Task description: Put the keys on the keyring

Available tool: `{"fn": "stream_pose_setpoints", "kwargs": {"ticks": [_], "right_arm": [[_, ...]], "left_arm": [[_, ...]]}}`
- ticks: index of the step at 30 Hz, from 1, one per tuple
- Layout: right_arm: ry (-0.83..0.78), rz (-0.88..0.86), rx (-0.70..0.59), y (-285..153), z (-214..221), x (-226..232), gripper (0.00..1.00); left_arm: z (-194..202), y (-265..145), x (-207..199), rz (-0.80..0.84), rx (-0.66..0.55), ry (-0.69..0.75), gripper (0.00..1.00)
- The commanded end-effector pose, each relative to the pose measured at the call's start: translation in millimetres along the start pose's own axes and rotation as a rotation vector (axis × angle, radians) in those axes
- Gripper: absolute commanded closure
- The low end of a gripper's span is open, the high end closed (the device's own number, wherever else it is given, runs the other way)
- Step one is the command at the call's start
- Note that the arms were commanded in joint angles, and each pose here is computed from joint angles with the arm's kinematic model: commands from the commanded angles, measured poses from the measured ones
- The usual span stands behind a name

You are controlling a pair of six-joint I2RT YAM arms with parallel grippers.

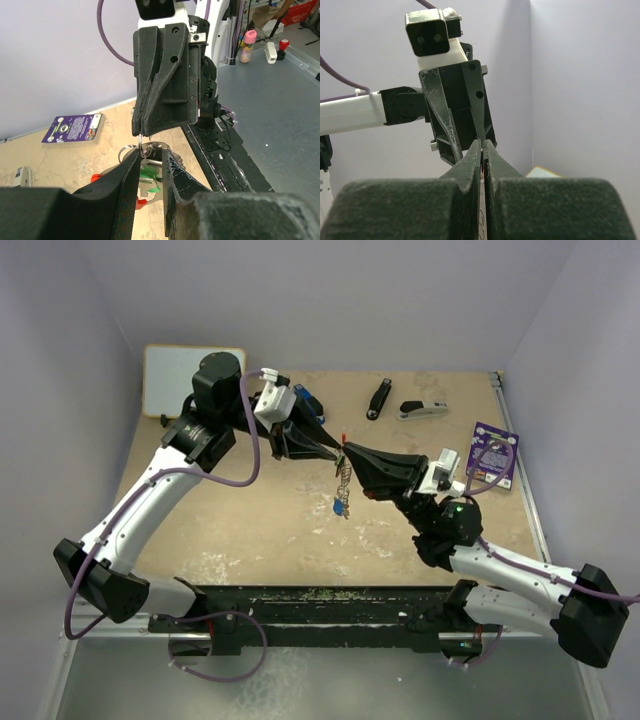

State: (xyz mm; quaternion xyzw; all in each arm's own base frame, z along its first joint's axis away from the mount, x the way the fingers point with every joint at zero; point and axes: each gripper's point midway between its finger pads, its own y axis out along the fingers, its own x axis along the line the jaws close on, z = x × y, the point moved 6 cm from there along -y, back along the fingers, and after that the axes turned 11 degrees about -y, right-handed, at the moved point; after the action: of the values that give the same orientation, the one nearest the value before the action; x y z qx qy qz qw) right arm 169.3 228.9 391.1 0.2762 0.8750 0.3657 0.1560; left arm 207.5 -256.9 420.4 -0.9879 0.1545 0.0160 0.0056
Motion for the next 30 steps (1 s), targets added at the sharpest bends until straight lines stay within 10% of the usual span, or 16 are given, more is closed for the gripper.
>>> {"fn": "stream_pose_setpoints", "kwargs": {"ticks": [1, 17, 22, 30], "right_arm": [[-0.004, -0.005, -0.111, 14.6, -26.8, -0.1, 1.00], [-0.001, -0.012, -0.114, 16.8, -27.8, 0.9, 1.00], [0.003, -0.014, -0.113, 16.9, -27.2, 1.3, 1.00], [0.008, 0.009, -0.107, 13.6, -30.5, -1.0, 1.00]], "left_arm": [[-22.9, -0.4, -7.7, -0.006, -0.018, 0.068, 0.73], [-10.9, 2.4, 1.4, -0.026, 0.002, 0.049, 0.76], [-11.2, 3.0, 3.2, -0.028, 0.001, 0.055, 0.97], [-4.6, 0.2, 3.8, -0.058, 0.035, 0.073, 0.97]]}}
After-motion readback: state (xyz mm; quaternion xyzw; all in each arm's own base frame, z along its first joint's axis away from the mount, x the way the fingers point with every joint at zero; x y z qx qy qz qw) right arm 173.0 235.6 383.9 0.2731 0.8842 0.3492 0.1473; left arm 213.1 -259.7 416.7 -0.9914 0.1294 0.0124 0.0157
